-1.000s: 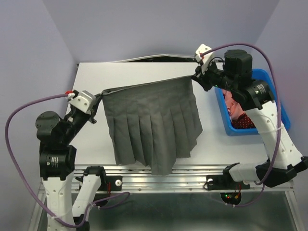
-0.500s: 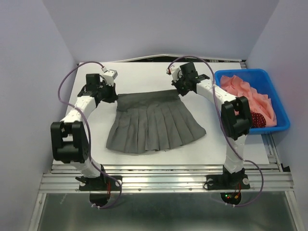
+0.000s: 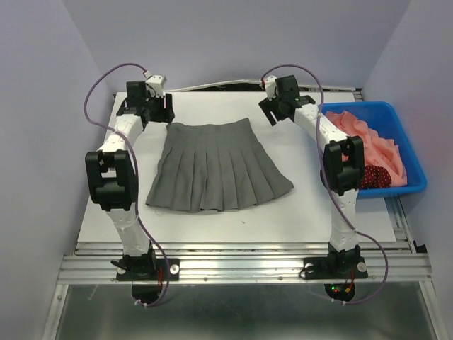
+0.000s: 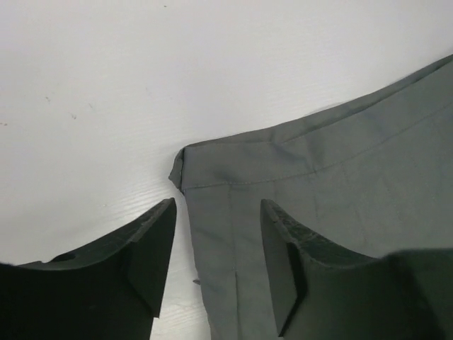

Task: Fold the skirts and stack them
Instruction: Flatten the skirt out

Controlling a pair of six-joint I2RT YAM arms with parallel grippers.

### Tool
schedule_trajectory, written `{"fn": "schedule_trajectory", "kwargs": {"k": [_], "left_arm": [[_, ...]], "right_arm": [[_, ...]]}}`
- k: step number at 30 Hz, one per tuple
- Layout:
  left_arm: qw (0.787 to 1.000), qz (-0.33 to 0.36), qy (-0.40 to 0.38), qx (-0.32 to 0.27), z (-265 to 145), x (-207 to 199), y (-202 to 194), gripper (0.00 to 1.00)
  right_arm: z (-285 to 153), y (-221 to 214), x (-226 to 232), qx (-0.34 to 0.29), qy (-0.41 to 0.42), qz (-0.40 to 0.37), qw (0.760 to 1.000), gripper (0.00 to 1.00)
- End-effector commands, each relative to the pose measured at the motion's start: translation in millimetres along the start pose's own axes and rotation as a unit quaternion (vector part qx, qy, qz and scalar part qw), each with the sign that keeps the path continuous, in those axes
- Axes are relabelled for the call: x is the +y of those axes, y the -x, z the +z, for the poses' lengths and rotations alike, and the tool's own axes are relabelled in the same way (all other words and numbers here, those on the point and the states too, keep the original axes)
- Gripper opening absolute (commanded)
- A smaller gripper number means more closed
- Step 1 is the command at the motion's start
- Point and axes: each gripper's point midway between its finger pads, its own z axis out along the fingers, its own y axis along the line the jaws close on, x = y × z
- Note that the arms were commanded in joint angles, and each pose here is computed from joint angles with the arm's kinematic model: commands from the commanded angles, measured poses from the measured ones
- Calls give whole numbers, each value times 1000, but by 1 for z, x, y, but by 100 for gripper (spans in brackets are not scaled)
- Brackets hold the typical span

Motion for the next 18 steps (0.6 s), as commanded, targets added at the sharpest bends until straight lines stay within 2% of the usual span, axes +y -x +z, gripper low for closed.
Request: {"fn": "schedule_trajectory", "kwargs": {"k": [1, 2, 3, 4, 5, 8, 9, 12, 16, 18], "left_arm": [[999, 25, 15, -21, -48, -6, 23, 72], [999, 33, 20, -31, -65, -9, 28, 81], [999, 33, 18, -16, -73, -13, 17, 81], [999, 37, 8, 8, -76, -17, -5, 80], [999, 40, 4, 7, -89, -23, -7, 79], [998, 28, -24, 46, -106, -40, -48, 70], [997, 19, -38, 69, -108, -47, -69, 64], [994, 7, -47, 102, -116, -54, -96, 58], [988, -11, -51, 143, -118, -58, -124, 53], [985, -3, -65, 159, -114, -74, -131, 52]], "right_arm": [[-57, 17, -13, -6, 7, -15, 1000, 77], [-65, 13, -2, -3, 36, -18, 999, 75], [-68, -5, 9, 18, 59, -24, 998, 74], [-85, -15, 26, 32, 110, -27, 993, 69], [-92, -26, 36, 48, 132, -23, 990, 66], [-113, -76, 70, 113, 208, -19, 971, 56], [-118, -103, 84, 144, 236, -20, 961, 51], [-129, -129, 105, 170, 260, -26, 950, 45], [-144, -173, 142, 225, 314, -24, 922, 36], [-150, -195, 158, 253, 337, -17, 907, 35]]}}
